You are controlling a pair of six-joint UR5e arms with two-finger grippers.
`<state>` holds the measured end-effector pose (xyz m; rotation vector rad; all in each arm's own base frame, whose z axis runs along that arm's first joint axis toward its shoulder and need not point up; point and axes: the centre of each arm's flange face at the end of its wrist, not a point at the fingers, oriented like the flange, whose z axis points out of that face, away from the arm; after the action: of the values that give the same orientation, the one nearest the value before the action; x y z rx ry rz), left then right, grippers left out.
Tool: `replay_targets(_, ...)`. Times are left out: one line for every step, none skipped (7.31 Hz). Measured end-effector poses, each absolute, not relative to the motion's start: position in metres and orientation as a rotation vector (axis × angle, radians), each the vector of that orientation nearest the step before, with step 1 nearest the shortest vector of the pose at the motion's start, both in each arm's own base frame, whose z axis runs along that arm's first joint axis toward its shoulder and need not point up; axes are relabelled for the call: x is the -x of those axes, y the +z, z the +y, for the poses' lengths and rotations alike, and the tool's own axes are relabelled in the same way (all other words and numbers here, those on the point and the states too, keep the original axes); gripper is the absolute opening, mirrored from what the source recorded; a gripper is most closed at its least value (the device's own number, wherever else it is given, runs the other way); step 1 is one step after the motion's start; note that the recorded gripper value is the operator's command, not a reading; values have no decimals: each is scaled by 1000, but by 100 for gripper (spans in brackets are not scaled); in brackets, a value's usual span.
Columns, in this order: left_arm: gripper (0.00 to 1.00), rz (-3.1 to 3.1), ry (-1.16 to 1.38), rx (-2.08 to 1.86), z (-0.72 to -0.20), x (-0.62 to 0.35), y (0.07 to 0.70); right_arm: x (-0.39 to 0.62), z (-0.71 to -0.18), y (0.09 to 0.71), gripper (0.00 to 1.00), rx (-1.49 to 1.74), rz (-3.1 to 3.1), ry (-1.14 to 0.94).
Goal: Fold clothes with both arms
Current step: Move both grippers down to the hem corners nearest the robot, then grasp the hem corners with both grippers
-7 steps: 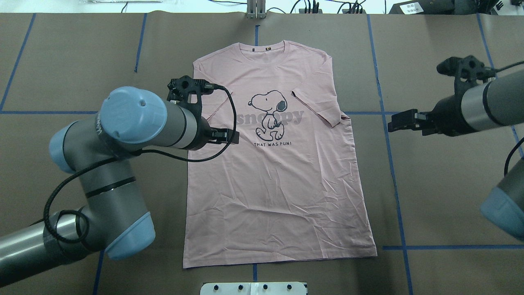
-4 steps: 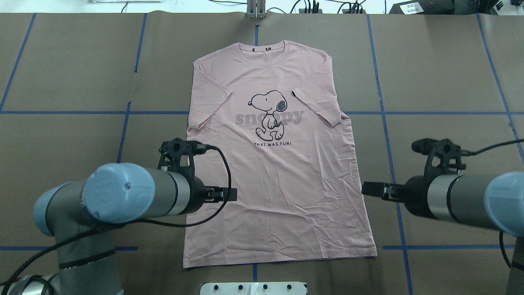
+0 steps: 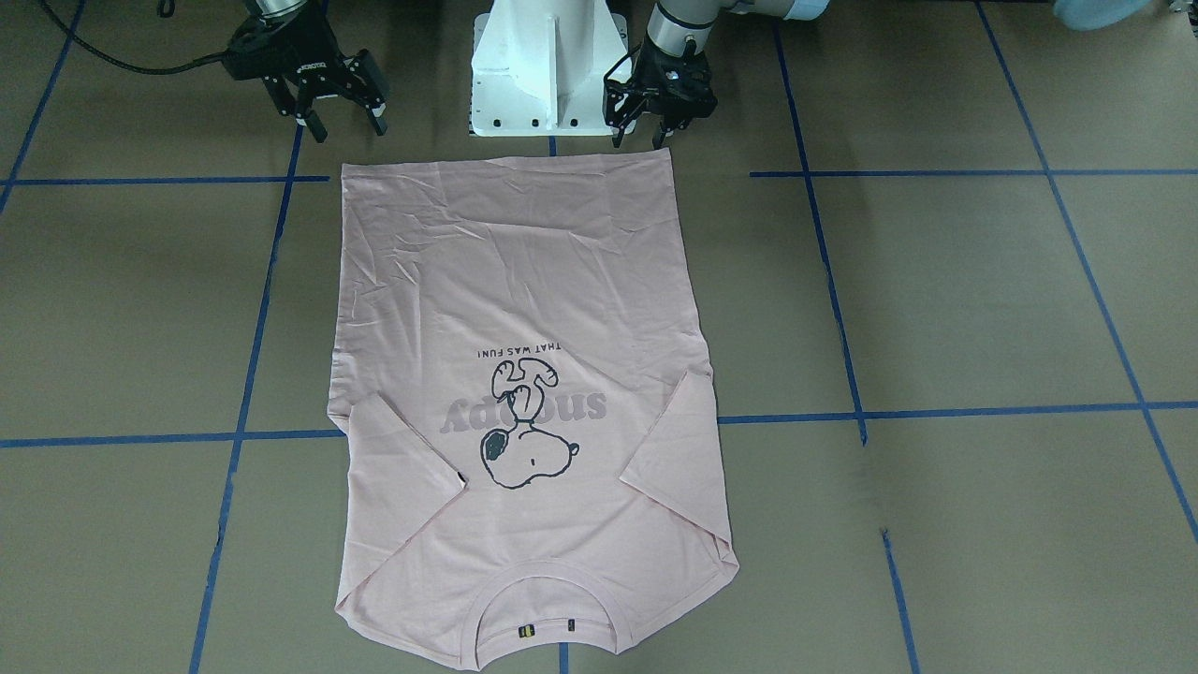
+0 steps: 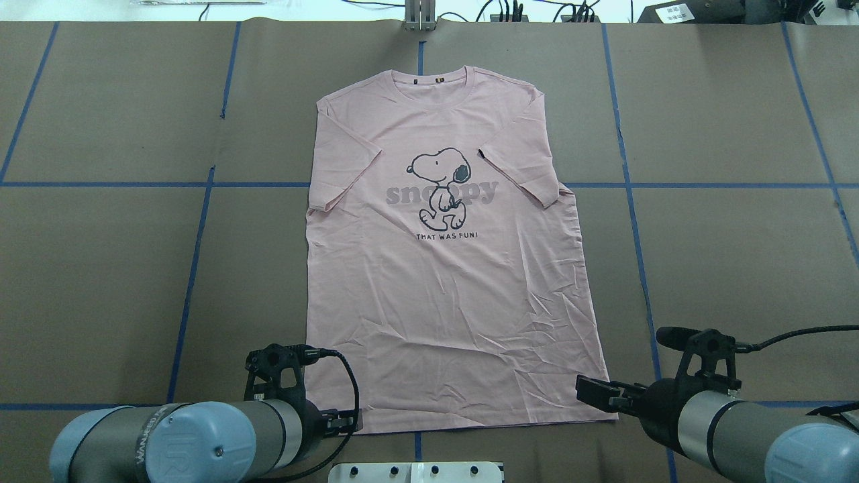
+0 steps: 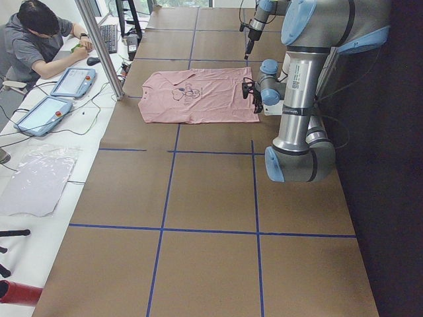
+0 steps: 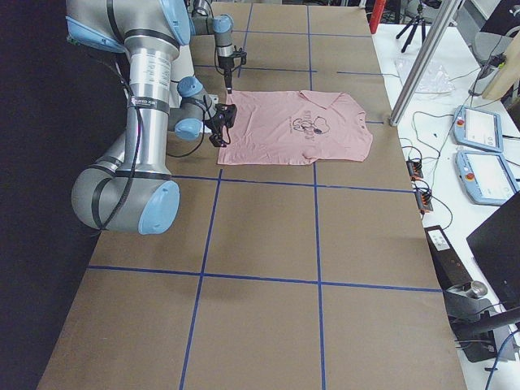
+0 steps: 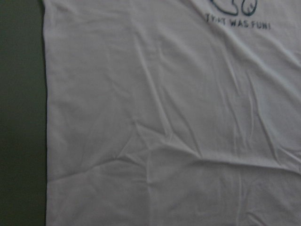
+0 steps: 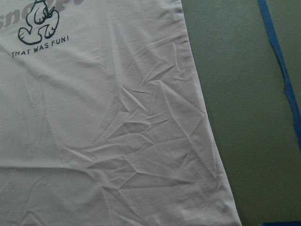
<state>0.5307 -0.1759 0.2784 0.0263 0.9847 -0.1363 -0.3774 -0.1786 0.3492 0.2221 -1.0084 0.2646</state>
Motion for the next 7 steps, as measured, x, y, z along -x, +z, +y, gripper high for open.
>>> replay_targets(65,961,-137,-23,-168,-535,290,378,-176,350,97,-223,-1010,263)
replay_targets(64,944,-137,-23,-165,-539,297,378,-175,350,97,-223,-1011,262)
replay_targets(62,934,-136,-22,-164,-541,302,378,-175,350,97,-223,-1012,262)
replay_targets(62,929,-136,-22,-164,-542,304,378,-175,350,98,-224,-1012,262)
replay_targets(62,922,-136,-22,-163,-542,307,378,-175,350,98,-224,-1012,262)
replay_targets(62,917,-136,-22,-163,-541,310,378,-175,350,98,-225,-1012,262)
replay_targets(60,914,-137,-23,-164,-540,311,378,-175,350,98,-226,-1012,263)
